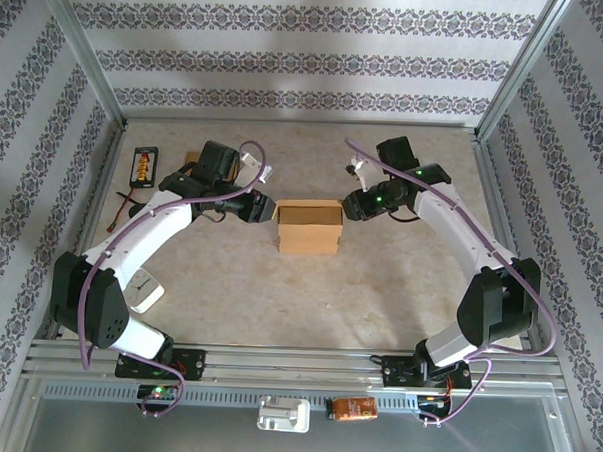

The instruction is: Fold the paper box

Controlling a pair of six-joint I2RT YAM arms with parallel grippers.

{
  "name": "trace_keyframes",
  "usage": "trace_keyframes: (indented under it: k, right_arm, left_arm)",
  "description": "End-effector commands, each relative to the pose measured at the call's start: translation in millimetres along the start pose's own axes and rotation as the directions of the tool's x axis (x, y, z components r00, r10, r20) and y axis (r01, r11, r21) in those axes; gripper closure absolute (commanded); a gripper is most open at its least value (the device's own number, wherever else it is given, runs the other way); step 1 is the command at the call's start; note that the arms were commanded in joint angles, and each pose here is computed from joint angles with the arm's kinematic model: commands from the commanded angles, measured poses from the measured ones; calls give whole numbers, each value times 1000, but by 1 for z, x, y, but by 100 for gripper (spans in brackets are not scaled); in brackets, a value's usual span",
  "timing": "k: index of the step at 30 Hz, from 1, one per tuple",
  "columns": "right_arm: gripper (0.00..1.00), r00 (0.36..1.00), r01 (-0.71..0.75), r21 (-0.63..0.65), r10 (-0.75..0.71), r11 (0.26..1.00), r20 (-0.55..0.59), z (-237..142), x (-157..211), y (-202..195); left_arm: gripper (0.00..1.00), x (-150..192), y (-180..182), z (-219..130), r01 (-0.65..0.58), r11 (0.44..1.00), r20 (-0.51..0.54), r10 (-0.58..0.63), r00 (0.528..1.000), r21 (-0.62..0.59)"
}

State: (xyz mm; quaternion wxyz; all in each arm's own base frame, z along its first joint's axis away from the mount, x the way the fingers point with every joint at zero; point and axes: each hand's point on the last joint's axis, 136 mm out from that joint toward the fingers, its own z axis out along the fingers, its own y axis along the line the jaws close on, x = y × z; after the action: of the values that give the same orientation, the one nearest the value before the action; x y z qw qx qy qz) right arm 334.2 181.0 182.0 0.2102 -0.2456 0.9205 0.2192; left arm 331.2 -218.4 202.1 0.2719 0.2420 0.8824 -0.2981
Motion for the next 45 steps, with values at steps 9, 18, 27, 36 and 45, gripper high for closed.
trace_keyframes:
  k: [9,18,27,36,45]
  right_arm:
    - [83,999,17,-13,-16,1000,37,-6,-12,10]
    - [89,999,-12,-36,14,999,46,-8,-15,19]
    - [95,996,-74,-41,75,996,36,-2,-11,25]
    - [97,985,-174,-45,175,984,5,4,-6,24]
    - [98,962,-273,-54,272,961,-21,10,-3,26]
  left_arm:
    - [77,-1,2,2,15,999,-8,-15,1000,-32]
    - [99,-11,0,7,79,997,44,-79,996,2]
    - [100,-9,-1,15,166,985,42,-167,985,43]
    - [100,2,3,25,215,975,15,-216,976,49]
    - [100,7,5,26,223,974,3,-223,975,37]
